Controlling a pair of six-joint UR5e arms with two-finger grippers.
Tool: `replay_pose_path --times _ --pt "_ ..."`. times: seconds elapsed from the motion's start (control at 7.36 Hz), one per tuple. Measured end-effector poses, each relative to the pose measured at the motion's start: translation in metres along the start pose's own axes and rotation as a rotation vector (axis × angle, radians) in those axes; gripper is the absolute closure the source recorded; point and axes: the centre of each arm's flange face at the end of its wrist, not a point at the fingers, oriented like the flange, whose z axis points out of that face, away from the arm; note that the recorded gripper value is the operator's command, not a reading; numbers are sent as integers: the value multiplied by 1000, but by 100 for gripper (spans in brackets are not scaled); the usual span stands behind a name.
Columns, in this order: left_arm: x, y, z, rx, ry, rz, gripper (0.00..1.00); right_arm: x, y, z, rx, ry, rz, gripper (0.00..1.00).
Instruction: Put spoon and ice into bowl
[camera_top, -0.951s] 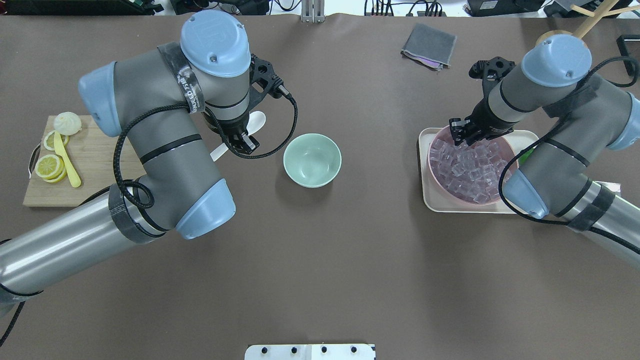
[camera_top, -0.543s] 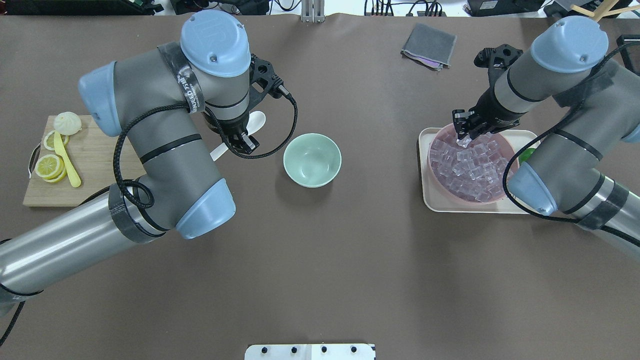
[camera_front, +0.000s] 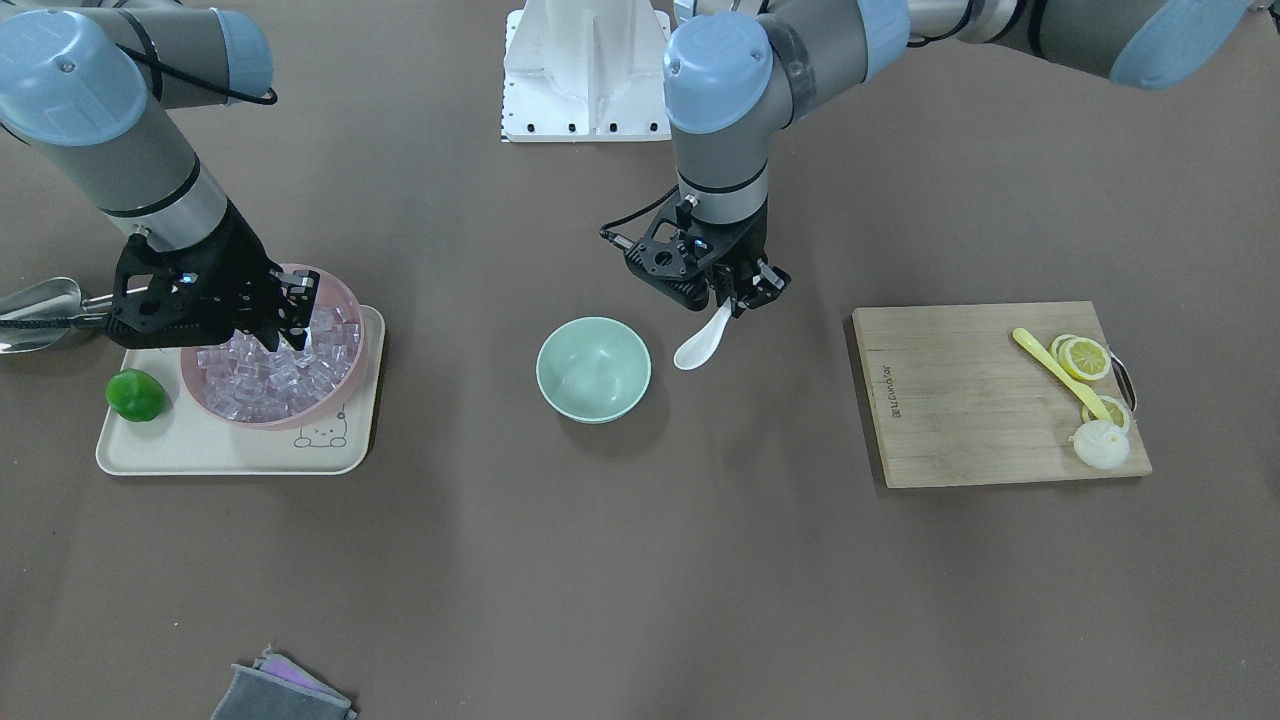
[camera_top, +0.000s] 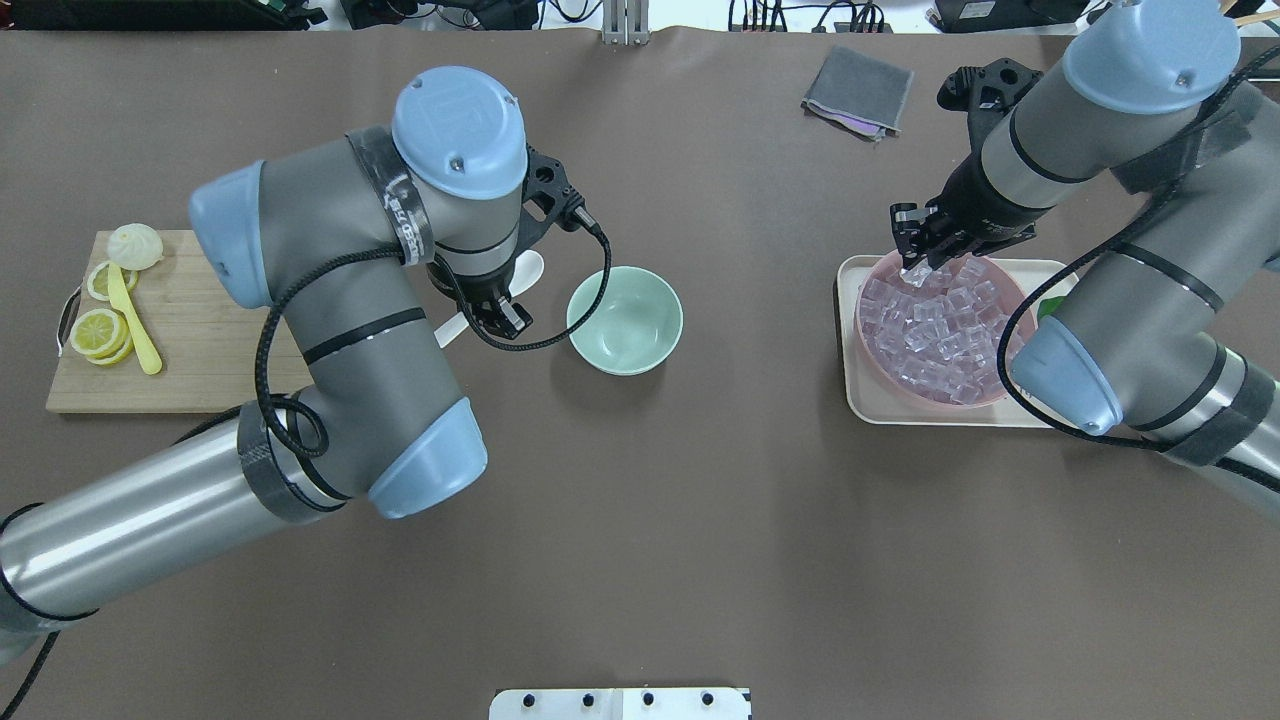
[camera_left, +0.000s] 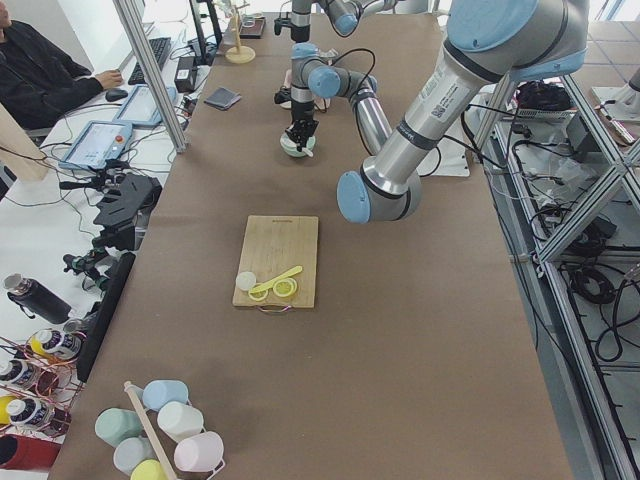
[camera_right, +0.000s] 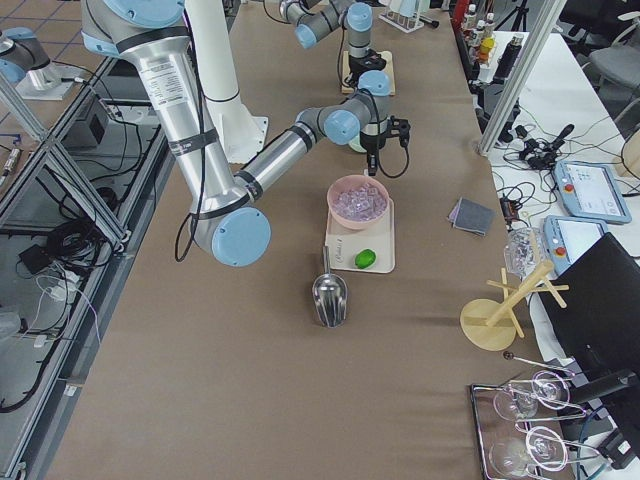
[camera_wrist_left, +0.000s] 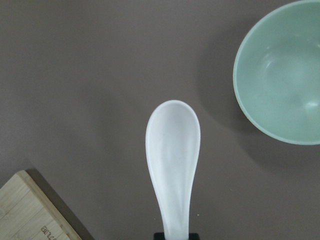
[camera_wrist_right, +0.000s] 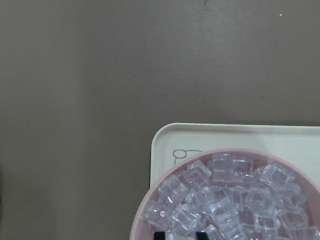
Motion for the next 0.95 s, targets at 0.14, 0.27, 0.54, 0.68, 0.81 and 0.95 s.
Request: replay_pose_path --times 0.14,0.27,0.54,0.68,0.81,0.95 --pt "22 1 7 6 -40 23 100 -8 -1 -3 5 -10 -3 100" --pt "38 0 10 11 -63 30 100 -16 -1 -6 9 -20 1 100" --pt "56 -16 6 8 -81 33 100 -24 -1 -9 16 -28 6 100" --pt "61 -27 3 2 -87 32 100 -27 -2 -11 19 -31 4 100" --pt "66 -39 3 -3 -95 30 100 -30 -2 -12 21 -34 2 100" --pt "68 -47 3 -5 -104 30 100 -32 -1 -12 22 -36 1 100"
